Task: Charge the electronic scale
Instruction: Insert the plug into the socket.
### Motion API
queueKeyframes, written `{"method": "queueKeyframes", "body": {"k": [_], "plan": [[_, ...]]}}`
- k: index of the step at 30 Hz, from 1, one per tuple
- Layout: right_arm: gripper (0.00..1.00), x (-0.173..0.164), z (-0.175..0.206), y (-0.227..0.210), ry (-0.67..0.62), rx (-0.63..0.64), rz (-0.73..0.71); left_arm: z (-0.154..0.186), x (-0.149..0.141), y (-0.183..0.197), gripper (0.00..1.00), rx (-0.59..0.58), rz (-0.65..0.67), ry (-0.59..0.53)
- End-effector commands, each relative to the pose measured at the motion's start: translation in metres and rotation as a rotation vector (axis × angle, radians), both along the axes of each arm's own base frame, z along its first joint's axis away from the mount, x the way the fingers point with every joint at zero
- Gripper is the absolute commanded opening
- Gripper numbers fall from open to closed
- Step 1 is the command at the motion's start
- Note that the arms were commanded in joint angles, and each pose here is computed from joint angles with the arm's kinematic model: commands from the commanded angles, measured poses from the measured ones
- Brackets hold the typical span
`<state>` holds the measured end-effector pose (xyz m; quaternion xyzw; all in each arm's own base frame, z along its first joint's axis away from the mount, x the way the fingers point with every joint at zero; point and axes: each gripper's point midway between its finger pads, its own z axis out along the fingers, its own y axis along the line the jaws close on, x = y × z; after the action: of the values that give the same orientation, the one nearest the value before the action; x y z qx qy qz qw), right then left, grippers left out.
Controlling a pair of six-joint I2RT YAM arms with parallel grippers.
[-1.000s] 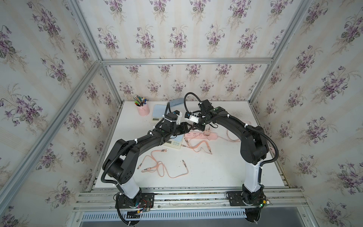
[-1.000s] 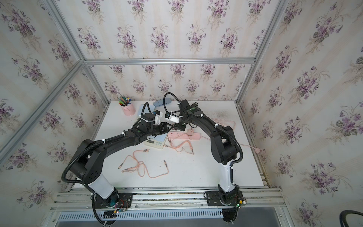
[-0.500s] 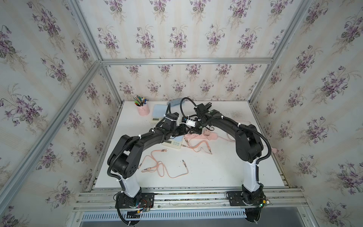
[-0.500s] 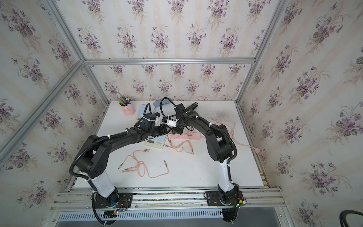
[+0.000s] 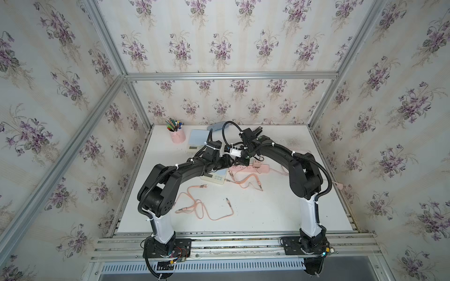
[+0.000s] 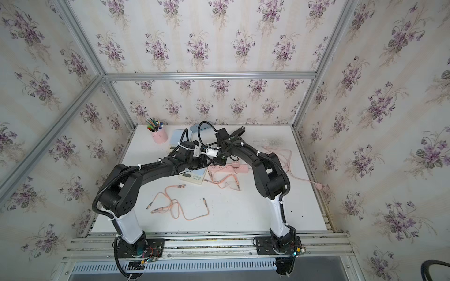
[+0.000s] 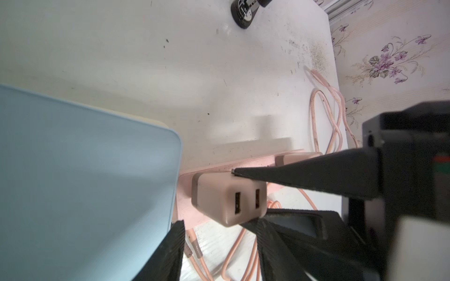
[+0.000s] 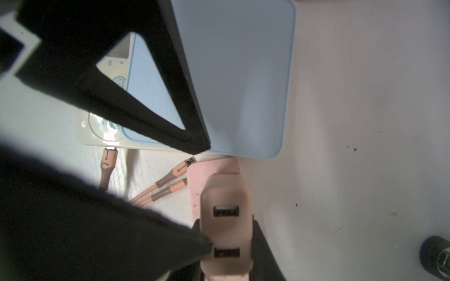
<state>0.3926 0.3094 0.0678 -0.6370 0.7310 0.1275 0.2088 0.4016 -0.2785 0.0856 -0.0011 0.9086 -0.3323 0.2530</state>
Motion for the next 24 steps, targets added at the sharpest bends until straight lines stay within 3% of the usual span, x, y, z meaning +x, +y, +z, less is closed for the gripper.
{"method": "queueKeyframes", "body": {"k": [1, 13, 19, 24], "plan": [[0.00, -0.022, -0.024, -0.005, 0.084, -0.046, 0.045, 0.005, 0.001, -0.011, 0.48, -0.041, -0.039, -0.015], [0.00, -0.043, -0.072, -0.018, 0.165, -0.096, 0.043, -0.041, -0.016, -0.007, 0.40, 0.048, -0.037, 0.112], [0.00, -0.027, -0.039, -0.005, 0.114, -0.017, -0.014, -0.020, -0.015, -0.003, 0.40, 0.051, -0.050, 0.060], [0.32, 0.012, 0.040, 0.005, -0.059, 0.067, -0.123, 0.026, -0.009, 0.006, 0.46, 0.047, -0.055, -0.048]]}}
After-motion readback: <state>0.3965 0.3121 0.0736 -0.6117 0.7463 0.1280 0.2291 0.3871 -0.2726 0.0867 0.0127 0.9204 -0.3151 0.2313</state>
